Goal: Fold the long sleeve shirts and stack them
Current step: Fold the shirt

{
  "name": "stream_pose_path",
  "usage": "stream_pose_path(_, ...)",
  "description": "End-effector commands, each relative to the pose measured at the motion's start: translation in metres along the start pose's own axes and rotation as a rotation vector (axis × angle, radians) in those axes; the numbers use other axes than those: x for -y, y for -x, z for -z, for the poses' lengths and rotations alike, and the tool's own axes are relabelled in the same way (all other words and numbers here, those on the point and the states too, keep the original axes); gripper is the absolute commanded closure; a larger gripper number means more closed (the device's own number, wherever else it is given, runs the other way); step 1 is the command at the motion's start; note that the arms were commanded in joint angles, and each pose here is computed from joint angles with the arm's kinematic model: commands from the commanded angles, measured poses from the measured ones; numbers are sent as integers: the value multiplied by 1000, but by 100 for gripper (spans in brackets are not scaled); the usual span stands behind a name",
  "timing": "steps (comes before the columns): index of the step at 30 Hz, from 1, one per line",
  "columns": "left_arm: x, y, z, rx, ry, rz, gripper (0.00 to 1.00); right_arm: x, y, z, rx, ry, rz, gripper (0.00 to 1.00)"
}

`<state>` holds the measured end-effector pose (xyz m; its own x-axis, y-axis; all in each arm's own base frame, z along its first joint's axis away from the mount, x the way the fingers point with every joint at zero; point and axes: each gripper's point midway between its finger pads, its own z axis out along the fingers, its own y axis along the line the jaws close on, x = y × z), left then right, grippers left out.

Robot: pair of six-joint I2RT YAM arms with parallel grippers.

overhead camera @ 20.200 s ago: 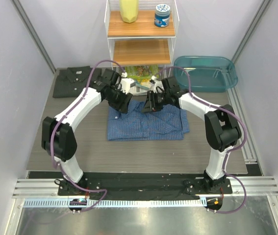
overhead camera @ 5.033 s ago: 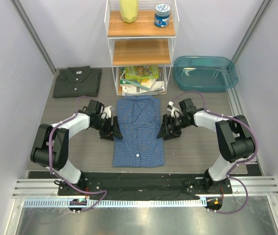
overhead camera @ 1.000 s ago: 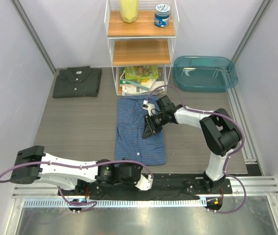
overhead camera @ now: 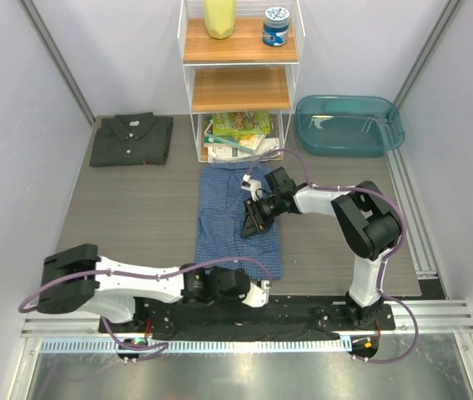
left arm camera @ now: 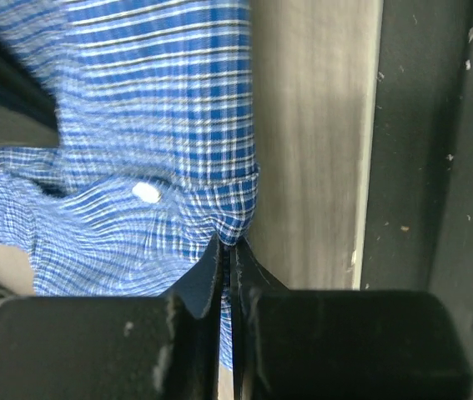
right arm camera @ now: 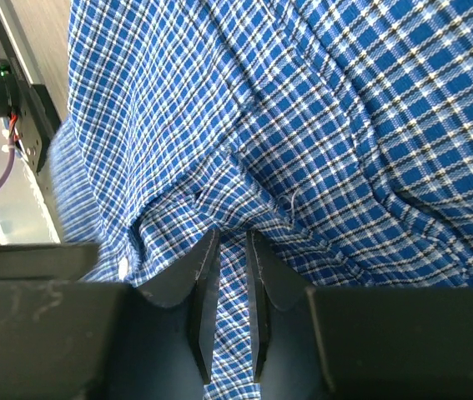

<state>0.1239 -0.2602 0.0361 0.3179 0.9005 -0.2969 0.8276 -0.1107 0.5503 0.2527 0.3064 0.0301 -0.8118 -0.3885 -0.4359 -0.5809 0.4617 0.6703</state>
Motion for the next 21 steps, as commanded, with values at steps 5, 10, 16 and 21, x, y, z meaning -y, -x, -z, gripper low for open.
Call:
stream_pose_path(5,7,36,53,109,-264,140,100,-25,-4,11,-35,16,56,74)
stream_pose_path(10,27,56,92,183,-479,155,100,-50,34,36,12,23,145,69)
stream_pose_path(16,37,77,145,272,-688,186,100,-54,67,57,35,-22,255,66)
stream_pose_path(21,7,82,156,311,-758,273,100,-32,78,43,18,-48,276,67)
